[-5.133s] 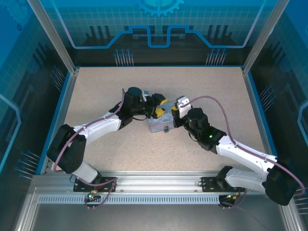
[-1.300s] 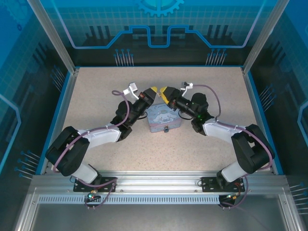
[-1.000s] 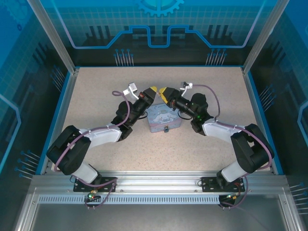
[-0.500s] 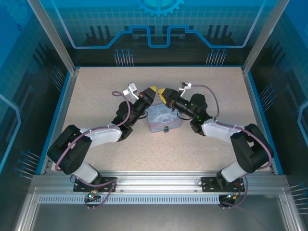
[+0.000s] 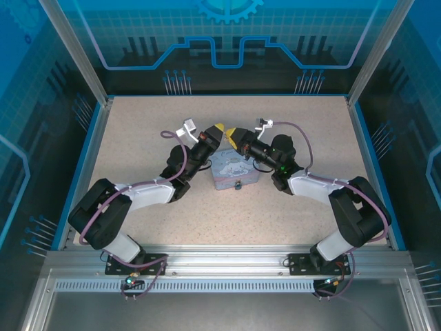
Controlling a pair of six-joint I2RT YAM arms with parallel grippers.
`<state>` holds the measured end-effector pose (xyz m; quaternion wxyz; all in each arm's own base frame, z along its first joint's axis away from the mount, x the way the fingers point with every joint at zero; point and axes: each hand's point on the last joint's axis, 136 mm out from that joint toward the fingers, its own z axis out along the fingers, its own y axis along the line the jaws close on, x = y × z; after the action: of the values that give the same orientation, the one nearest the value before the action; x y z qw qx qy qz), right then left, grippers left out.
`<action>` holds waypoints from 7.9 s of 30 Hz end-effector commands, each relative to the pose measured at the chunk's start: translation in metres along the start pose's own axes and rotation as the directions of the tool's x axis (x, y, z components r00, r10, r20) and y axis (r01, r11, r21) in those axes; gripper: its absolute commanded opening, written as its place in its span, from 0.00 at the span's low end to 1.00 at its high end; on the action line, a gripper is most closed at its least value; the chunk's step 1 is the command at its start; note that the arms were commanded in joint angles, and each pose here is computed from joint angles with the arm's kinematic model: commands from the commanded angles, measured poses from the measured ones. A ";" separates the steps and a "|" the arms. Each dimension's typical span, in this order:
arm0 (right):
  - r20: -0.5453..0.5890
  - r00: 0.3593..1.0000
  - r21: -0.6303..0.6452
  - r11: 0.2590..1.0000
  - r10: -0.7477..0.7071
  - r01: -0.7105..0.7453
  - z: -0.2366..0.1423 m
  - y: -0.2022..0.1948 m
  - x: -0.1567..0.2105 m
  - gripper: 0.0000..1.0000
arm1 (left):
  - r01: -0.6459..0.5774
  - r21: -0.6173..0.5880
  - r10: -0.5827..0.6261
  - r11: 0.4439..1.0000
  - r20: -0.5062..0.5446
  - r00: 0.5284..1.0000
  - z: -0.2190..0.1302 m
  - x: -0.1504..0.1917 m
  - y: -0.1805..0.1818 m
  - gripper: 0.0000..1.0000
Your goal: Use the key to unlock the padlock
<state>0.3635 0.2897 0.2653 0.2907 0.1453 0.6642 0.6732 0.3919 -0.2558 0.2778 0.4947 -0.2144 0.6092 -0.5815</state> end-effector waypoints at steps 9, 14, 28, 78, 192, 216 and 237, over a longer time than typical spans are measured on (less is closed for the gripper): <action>-0.038 0.999 -0.018 0.999 -0.029 0.028 0.003 0.001 0.013 0.12 | 0.006 0.020 -0.006 1.000 0.028 1.000 0.000 -0.002 -0.004 0.00; -0.039 0.999 -0.010 1.000 -0.029 0.029 0.003 -0.001 0.013 0.09 | 0.007 0.021 -0.008 1.000 0.030 1.000 -0.001 -0.002 -0.004 0.00; -0.036 0.999 -0.001 0.999 -0.039 0.039 0.001 -0.004 0.011 0.00 | 0.011 0.014 -0.012 1.000 0.025 1.000 -0.004 -0.002 -0.002 0.00; 0.033 0.993 0.431 0.899 -0.109 0.084 -0.144 -0.101 -0.039 0.00 | -0.448 -0.211 0.209 0.869 -0.664 0.718 -0.130 0.171 0.088 0.99; -0.067 0.997 0.525 0.849 -0.032 0.063 -0.028 -0.178 -0.030 0.00 | -0.325 -0.088 0.210 0.942 -0.602 0.771 -0.036 0.186 0.172 0.98; -0.071 0.997 0.532 0.845 -0.018 0.053 -0.029 -0.185 -0.028 0.00 | -0.319 -0.172 0.184 0.932 -0.533 0.826 -0.042 0.191 0.184 0.83; -0.069 0.998 0.534 0.844 -0.013 0.048 -0.029 -0.186 -0.028 0.00 | -0.376 -0.315 0.177 0.871 -0.514 0.840 -0.050 0.196 0.204 0.59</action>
<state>0.4087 0.2347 0.0990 0.2431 0.1865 0.8295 0.4670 0.3487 -0.3530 0.0509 0.3995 -0.0705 0.8000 -0.4422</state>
